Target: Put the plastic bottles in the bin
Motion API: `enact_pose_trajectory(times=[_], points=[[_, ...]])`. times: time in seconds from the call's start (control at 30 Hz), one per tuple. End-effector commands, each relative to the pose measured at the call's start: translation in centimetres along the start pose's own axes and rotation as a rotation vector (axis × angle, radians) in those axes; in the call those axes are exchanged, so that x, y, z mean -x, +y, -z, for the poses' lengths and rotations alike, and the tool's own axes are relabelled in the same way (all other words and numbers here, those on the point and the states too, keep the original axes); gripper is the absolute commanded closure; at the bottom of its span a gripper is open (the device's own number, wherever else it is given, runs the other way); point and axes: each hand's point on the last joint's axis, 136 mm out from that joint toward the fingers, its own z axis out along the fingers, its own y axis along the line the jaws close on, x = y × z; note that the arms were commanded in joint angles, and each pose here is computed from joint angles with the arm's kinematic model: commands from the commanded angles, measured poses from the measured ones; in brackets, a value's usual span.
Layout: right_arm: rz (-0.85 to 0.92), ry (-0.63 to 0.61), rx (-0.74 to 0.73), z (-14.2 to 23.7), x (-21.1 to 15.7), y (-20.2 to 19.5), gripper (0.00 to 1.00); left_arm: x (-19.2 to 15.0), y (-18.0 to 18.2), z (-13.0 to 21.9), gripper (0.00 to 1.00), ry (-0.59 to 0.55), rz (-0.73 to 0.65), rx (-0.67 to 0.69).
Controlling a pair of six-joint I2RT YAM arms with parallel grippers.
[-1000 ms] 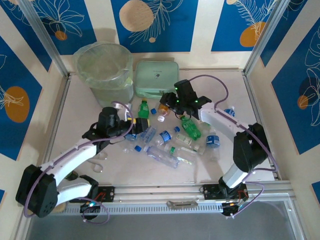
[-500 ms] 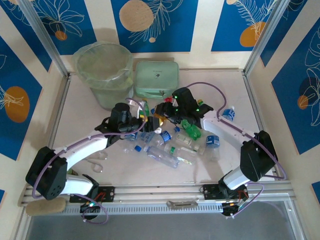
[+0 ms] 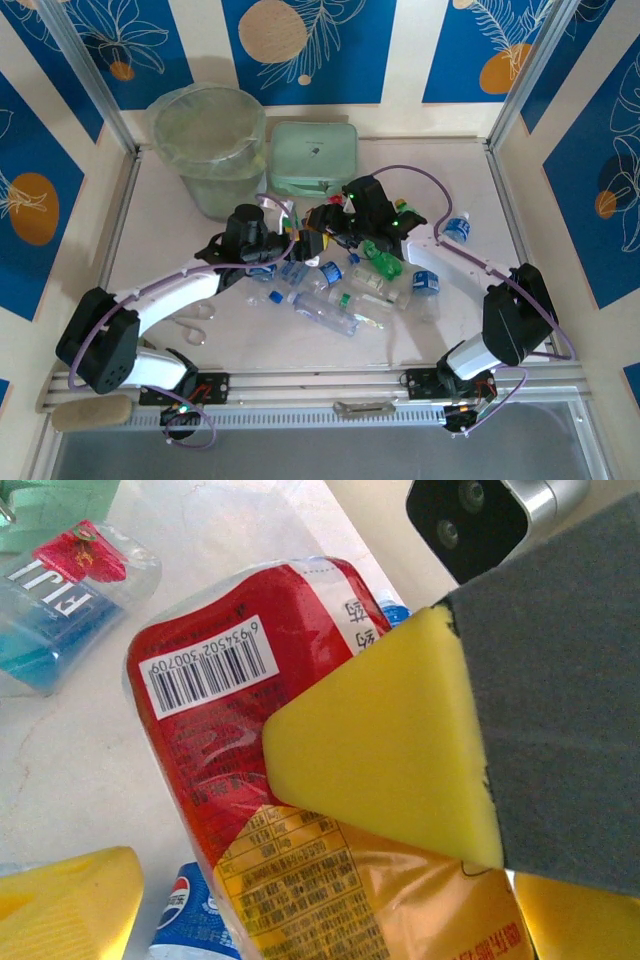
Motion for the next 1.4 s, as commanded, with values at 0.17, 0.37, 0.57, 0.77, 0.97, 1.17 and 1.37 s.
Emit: enact_pose_trajectory(times=[0.17, 0.37, 0.57, 0.77, 0.97, 1.17, 1.37], points=[[0.016, -0.009, 0.055, 0.9, -0.5, 1.4, 0.45, 1.1, -1.2, -0.6, 0.32, -0.029, 0.007, -0.052], [0.025, -0.018, 0.059, 0.9, -0.4, 1.6, 0.44, 1.5, -1.3, -0.6, 0.43, -0.049, 0.013, -0.052], [0.030, -0.038, 0.053, 1.5, 0.3, 1.7, 0.29, 1.6, -0.4, -0.2, 0.45, -0.071, 0.016, 0.001], [0.008, -0.135, 0.035, 4.5, 3.3, 0.4, 0.27, 1.9, 0.3, 0.6, 0.44, -0.086, 0.006, 0.055], [-0.019, -0.274, 0.009, 8.6, 5.9, -1.8, 0.27, 4.1, 0.0, 2.3, 0.44, -0.099, -0.060, 0.115], [-0.052, -0.350, -0.034, 10.9, 6.1, -4.4, 0.26, 10.8, -1.1, 5.6, 0.46, -0.176, -0.173, 0.199], [-0.078, -0.329, -0.046, 10.4, 4.7, -6.1, 0.26, 18.9, -1.4, 9.1, 0.48, -0.300, -0.226, 0.251]])
